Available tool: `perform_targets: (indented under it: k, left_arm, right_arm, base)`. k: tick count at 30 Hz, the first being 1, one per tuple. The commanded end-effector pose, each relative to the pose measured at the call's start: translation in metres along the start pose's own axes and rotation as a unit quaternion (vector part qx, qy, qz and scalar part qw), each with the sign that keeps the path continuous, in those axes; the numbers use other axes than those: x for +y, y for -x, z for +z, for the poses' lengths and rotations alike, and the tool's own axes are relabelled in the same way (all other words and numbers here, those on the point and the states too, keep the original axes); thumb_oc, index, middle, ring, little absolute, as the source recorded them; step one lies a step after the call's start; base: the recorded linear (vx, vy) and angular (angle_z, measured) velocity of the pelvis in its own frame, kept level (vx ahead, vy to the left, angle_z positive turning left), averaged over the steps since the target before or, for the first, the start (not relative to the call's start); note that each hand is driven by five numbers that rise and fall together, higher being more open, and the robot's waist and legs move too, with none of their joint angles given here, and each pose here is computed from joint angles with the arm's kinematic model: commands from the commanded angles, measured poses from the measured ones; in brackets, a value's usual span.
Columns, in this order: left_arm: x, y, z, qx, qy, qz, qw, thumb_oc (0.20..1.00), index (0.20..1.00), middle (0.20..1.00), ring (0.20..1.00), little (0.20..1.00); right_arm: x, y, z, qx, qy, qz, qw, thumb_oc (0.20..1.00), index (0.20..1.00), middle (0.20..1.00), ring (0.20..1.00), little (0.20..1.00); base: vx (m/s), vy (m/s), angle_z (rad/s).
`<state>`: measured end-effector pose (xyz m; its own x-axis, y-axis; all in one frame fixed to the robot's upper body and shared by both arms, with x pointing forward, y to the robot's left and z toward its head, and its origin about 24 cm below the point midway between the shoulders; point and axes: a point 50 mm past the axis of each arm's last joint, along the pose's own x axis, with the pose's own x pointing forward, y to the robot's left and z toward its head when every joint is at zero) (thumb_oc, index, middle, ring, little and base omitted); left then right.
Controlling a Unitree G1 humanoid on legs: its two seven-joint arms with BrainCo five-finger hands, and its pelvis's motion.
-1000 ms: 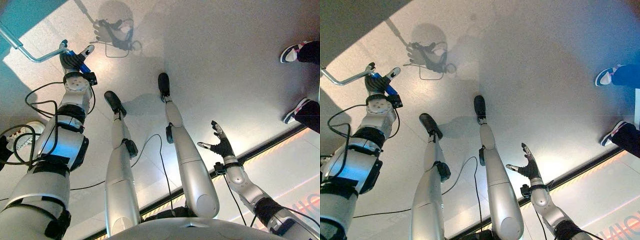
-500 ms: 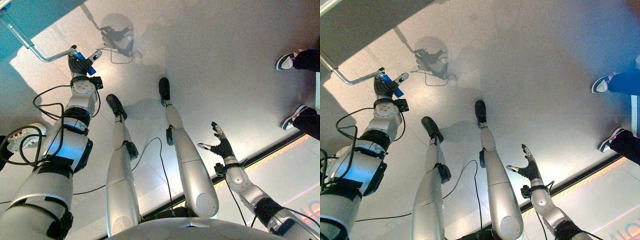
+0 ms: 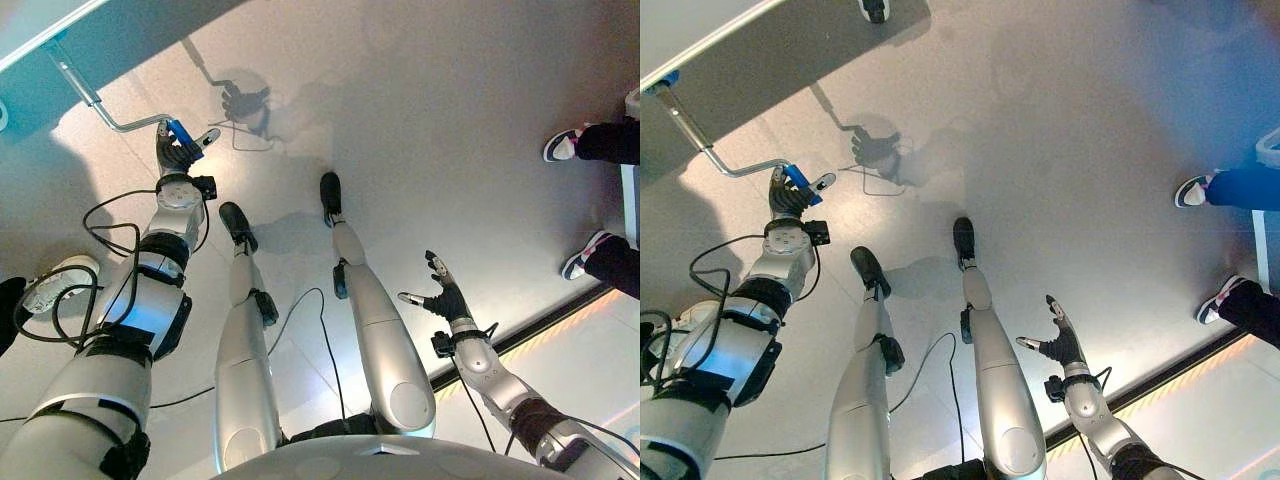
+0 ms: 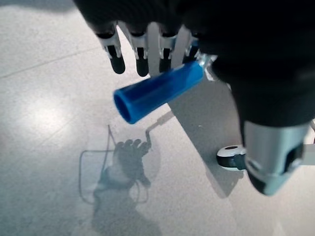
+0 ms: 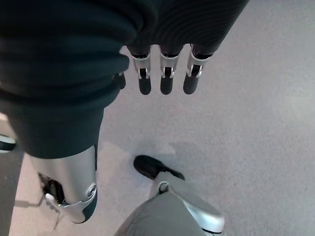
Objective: Raise the hospital bed
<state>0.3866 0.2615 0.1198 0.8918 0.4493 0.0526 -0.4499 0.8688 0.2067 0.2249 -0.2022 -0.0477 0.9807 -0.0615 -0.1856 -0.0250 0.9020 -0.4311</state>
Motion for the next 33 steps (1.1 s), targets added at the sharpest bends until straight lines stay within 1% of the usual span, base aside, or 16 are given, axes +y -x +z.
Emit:
perform_targets:
  k: [1, 4, 6, 11, 18, 23, 26, 33]
  left_arm:
    - [0.009, 0.0, -0.006, -0.004, -0.041, 0.0, 0.999, 1.0, 1.0, 1.0, 1.0, 1.0]
    - [0.01, 0.004, -0.018, 0.011, -0.052, -0.003, 0.999, 1.0, 1.0, 1.0, 1.0, 1.0]
    - [0.009, 0.012, -0.036, 0.032, -0.06, -0.01, 0.998, 1.0, 1.0, 1.0, 1.0, 1.0]
    - [0.002, 0.028, -0.064, 0.065, -0.069, -0.028, 0.995, 1.0, 1.0, 1.0, 1.0, 1.0]
    - [-0.008, 0.06, -0.109, 0.123, -0.065, -0.055, 0.989, 1.0, 1.0, 1.0, 1.0, 1.0]
    - [-0.011, 0.09, -0.146, 0.176, -0.099, -0.078, 0.976, 1.0, 1.0, 1.0, 1.0, 1.0]
    - [-0.012, 0.117, -0.173, 0.22, -0.124, -0.095, 0.963, 1.0, 1.0, 1.0, 1.0, 1.0]
    - [-0.024, 0.168, -0.209, 0.268, -0.177, -0.157, 0.934, 1.0, 1.0, 1.0, 1.0, 1.0]
  right_arm:
    - [0.006, 0.016, -0.023, 0.051, 0.012, 0.016, 0.999, 1.0, 1.0, 1.0, 1.0, 1.0]
    - [0.008, 0.016, -0.026, 0.061, 0.013, 0.017, 0.998, 1.0, 1.0, 1.0, 1.0, 1.0]
    - [0.009, 0.017, -0.031, 0.076, 0.016, 0.019, 0.997, 1.0, 1.0, 1.0, 1.0, 1.0]
    - [0.009, 0.016, -0.036, 0.098, 0.018, 0.017, 0.995, 1.0, 1.0, 1.0, 1.0, 1.0]
    - [0.01, 0.016, -0.047, 0.138, 0.018, 0.008, 0.99, 1.0, 1.0, 1.0, 1.0, 1.0]
    - [0.011, 0.016, -0.052, 0.157, 0.016, 0.006, 0.987, 1.0, 1.0, 1.0, 1.0, 1.0]
    - [0.012, 0.02, -0.059, 0.179, 0.015, 0.006, 0.984, 1.0, 1.0, 1.0, 1.0, 1.0]
    - [0.016, 0.03, -0.074, 0.224, 0.024, 0.012, 0.974, 1.0, 1.0, 1.0, 1.0, 1.0]
  base:
    - [-0.02, 0.033, 0.04]
    - [-0.01, 0.026, 0.05]
    - [-0.01, 0.052, 0.0]
    - [0.0, 0.028, 0.02]
    - [0.01, 0.039, 0.04]
    - [0.04, 0.033, 0.01]
    - [0.07, 0.033, -0.04]
    - [0.09, 0.018, -0.01]
